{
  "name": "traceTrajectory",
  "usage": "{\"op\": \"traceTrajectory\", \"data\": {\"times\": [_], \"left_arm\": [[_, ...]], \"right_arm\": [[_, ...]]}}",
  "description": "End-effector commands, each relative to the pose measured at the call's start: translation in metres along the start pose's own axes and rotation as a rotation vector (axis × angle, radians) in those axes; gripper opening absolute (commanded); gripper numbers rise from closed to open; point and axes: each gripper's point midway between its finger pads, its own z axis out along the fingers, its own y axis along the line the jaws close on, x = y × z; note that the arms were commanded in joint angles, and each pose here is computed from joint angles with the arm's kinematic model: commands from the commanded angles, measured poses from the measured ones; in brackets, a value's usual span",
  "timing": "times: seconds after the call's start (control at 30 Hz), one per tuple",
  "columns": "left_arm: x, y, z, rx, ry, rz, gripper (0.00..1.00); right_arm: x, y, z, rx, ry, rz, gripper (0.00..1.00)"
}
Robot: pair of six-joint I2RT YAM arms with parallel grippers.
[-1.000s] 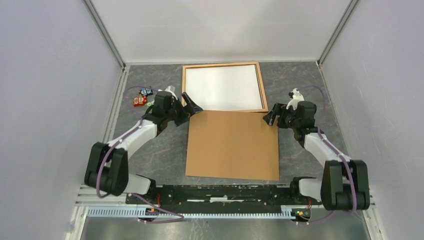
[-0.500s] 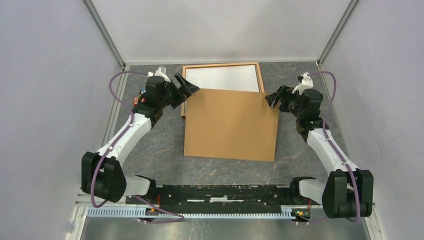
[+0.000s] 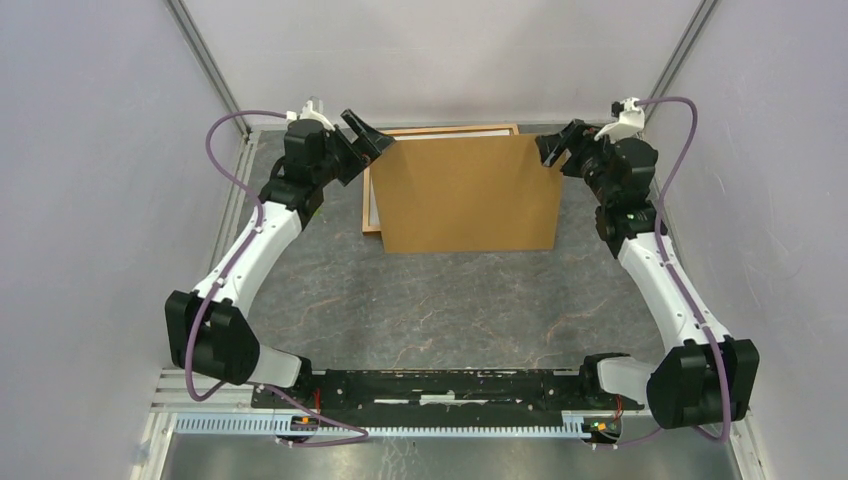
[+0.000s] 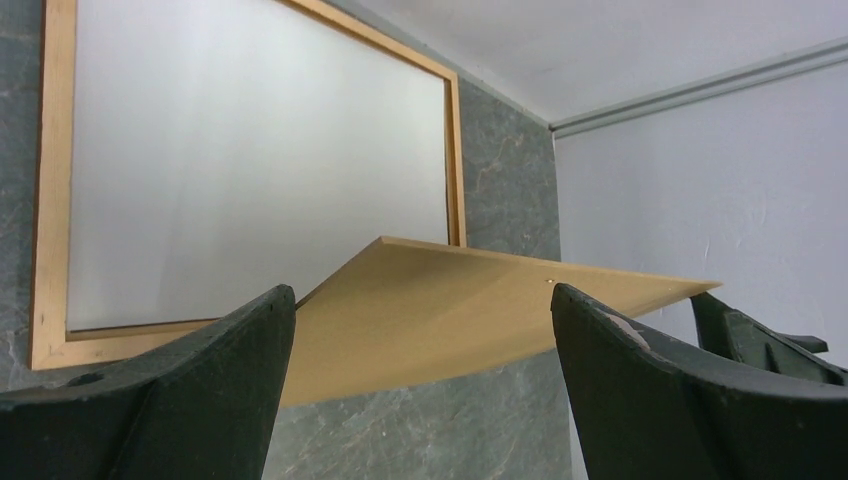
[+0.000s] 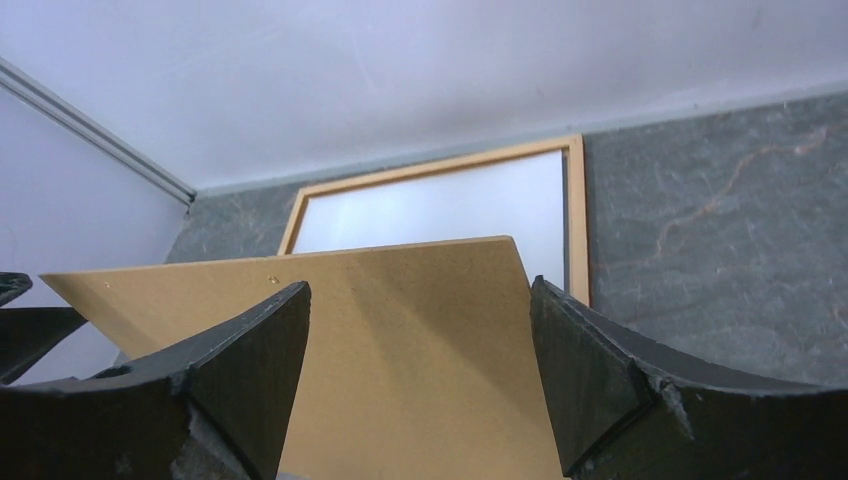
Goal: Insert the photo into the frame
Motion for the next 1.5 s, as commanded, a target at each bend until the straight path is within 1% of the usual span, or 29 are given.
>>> {"op": "traceTrajectory", "data": {"times": [0.0, 0.23, 0.37, 0.53, 0.67, 0.77, 0.9, 1.0, 1.17, 1.47], "left_arm": [[0.005, -0.109, -0.027, 0.349, 0.119, -0.035, 0.99], [-0.022, -0.137, -0.038, 0.385, 0.056, -0.002, 0.99], [-0.037, -0.148, -0.033, 0.380, 0.029, 0.012, 1.00], [-0.054, -0.149, -0.011, 0.352, 0.003, 0.028, 1.00], [-0.073, -0.142, 0.008, 0.327, -0.029, 0.045, 0.99], [-0.083, -0.141, 0.021, 0.322, -0.049, 0.075, 1.00], [-0.090, -0.144, 0.044, 0.355, -0.027, 0.090, 0.99], [-0.094, -0.135, 0.062, 0.344, -0.024, 0.090, 0.98], [-0.105, -0.123, 0.083, 0.342, -0.045, 0.074, 0.97], [-0.118, -0.121, 0.108, 0.377, -0.050, 0.069, 0.95]], "right_arm": [[-0.005, 0.105, -0.012, -0.365, 0.083, 0.063, 0.83], [-0.031, 0.121, -0.003, -0.390, 0.042, 0.053, 0.82], [-0.046, 0.126, 0.018, -0.394, 0.023, 0.047, 0.81], [-0.057, 0.129, 0.052, -0.394, 0.020, 0.035, 0.80], [-0.054, 0.131, 0.078, -0.420, 0.020, 0.031, 0.80], [-0.054, 0.131, 0.095, -0.440, -0.007, 0.021, 0.79], [-0.054, 0.131, 0.117, -0.457, -0.017, 0.008, 0.78], [-0.050, 0.128, 0.133, -0.454, -0.020, 0.002, 0.78], [-0.046, 0.125, 0.149, -0.457, -0.028, -0.009, 0.77], [-0.051, 0.120, 0.173, -0.435, -0.046, -0.027, 0.77]]}}
